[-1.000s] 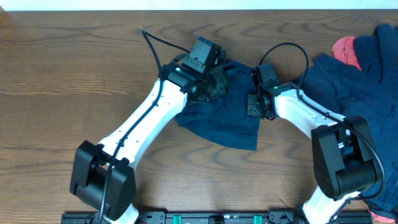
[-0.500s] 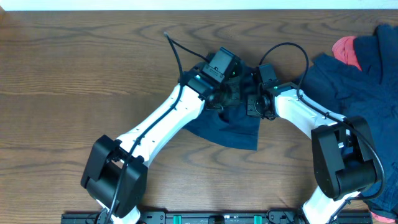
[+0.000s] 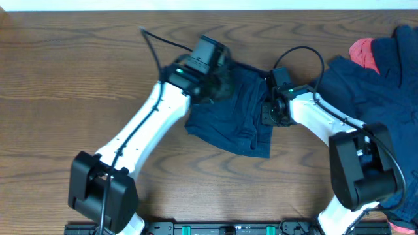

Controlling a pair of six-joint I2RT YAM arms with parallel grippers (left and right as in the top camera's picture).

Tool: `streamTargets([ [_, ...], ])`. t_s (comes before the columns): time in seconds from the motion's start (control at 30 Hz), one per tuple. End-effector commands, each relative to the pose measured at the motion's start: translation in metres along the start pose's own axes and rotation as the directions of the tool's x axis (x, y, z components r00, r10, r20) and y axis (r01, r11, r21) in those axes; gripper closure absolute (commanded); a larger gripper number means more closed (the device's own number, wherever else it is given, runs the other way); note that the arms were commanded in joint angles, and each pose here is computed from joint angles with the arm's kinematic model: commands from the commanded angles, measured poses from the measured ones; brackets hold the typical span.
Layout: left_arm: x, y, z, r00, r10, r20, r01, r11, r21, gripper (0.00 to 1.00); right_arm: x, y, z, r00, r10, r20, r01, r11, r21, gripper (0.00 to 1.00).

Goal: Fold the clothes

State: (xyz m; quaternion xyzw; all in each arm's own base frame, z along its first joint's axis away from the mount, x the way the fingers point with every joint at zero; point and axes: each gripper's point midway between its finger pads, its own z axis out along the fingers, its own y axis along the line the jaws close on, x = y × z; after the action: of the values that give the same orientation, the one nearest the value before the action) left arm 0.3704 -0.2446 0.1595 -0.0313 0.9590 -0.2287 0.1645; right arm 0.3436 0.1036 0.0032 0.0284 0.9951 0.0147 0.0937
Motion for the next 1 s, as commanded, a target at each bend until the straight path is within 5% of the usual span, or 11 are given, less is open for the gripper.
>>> streamTargets([
  [0.0,-0.021,0.025,-0.008,0.998,0.004,0.057,0.001,0.997,-0.073,0.65,-0.047,-0.007,-0.066,0.981,0.013,0.192,-0.011,1.0,-0.012,0.75],
  [0.17,-0.028,0.05,0.0,0.999,0.001,0.048,0.005,0.992,-0.127,0.66,-0.078,-0.001,-0.148,0.917,0.019,0.399,0.021,0.995,-0.097,0.75],
  [0.3,-0.026,0.062,0.015,1.0,0.001,0.019,0.002,0.987,-0.158,0.66,-0.076,0.025,-0.167,0.902,-0.024,0.431,0.125,0.97,-0.208,0.75],
  [0.57,-0.007,0.087,0.057,0.995,-0.036,-0.09,0.015,0.975,-0.223,0.65,-0.052,0.053,-0.101,0.968,-0.084,0.235,0.149,0.949,-0.278,0.75],
  [0.97,0.052,0.124,0.087,0.942,-0.124,-0.311,0.006,0.935,-0.354,0.65,-0.019,0.028,0.009,0.994,-0.099,-0.035,0.094,0.988,-0.123,0.75],
])
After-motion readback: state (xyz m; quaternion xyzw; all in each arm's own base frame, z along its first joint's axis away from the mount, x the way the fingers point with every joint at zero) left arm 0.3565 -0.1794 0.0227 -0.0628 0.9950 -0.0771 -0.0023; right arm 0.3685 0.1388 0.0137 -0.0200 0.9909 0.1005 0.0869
